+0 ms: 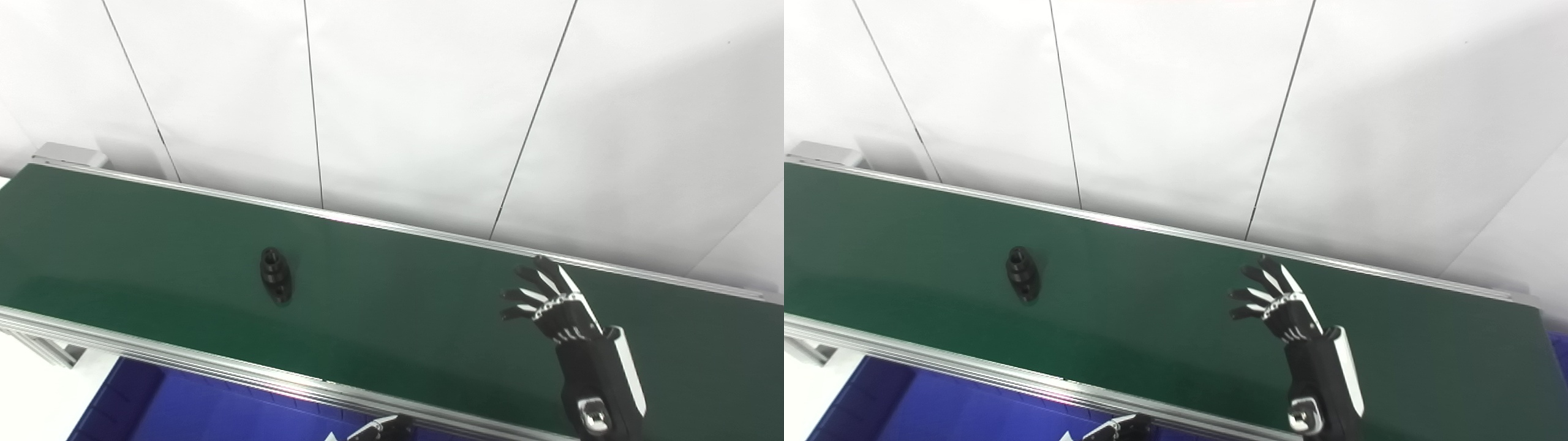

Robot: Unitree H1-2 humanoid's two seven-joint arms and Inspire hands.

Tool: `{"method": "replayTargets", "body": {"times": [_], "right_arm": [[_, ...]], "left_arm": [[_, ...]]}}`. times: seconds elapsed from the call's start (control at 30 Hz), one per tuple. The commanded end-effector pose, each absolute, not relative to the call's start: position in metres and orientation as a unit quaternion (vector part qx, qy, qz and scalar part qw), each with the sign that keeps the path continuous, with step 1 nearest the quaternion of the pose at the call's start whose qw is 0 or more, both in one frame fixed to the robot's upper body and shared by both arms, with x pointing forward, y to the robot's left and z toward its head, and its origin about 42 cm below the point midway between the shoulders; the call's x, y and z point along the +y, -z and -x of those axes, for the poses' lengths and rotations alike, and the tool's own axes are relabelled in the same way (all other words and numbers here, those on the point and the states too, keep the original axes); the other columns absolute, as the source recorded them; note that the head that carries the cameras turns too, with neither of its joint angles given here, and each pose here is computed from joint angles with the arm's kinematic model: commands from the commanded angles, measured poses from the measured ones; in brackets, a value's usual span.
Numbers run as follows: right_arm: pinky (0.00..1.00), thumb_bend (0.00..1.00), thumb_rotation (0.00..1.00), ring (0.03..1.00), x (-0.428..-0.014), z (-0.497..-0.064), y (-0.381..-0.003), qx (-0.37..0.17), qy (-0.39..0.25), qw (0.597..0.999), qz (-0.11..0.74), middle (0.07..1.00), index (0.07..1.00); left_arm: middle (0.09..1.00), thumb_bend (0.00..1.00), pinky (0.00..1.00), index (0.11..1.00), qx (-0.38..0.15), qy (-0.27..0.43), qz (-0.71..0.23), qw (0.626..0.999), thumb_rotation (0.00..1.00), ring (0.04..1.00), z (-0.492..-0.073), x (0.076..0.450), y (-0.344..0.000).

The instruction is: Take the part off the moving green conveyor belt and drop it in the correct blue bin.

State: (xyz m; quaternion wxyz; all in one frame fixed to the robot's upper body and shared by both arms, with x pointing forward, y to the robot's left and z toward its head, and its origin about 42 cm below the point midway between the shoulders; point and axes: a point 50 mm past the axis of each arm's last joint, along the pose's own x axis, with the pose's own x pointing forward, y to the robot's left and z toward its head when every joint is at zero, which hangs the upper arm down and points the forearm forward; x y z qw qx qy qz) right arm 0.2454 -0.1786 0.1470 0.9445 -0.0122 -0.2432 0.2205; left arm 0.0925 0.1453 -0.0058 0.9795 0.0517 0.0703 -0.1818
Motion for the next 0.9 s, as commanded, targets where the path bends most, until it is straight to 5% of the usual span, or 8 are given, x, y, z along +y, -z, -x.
{"method": "replayTargets", "body": {"times": [0.0,0.37,0.87], "right_arm": [[0.63,1.00,0.94,0.740,-0.176,-0.254,-0.158,-0.263,-0.222,0.939,0.022,0.837,0.923],[0.69,1.00,0.90,0.785,-0.175,-0.283,-0.166,-0.295,-0.232,0.923,0.086,0.865,0.925],[0.61,0.98,0.92,0.760,-0.155,-0.300,-0.165,-0.280,-0.199,0.920,0.188,0.891,0.917]], "left_arm": [[0.823,1.00,0.71,0.827,0.039,0.202,-0.035,0.978,0.96,0.805,-0.096,0.128,-0.002],[0.827,1.00,0.72,0.829,0.038,0.204,-0.036,0.978,0.95,0.817,-0.097,0.126,-0.003],[0.836,1.00,0.74,0.834,0.038,0.206,-0.036,0.977,0.96,0.829,-0.096,0.123,-0.002]]}}
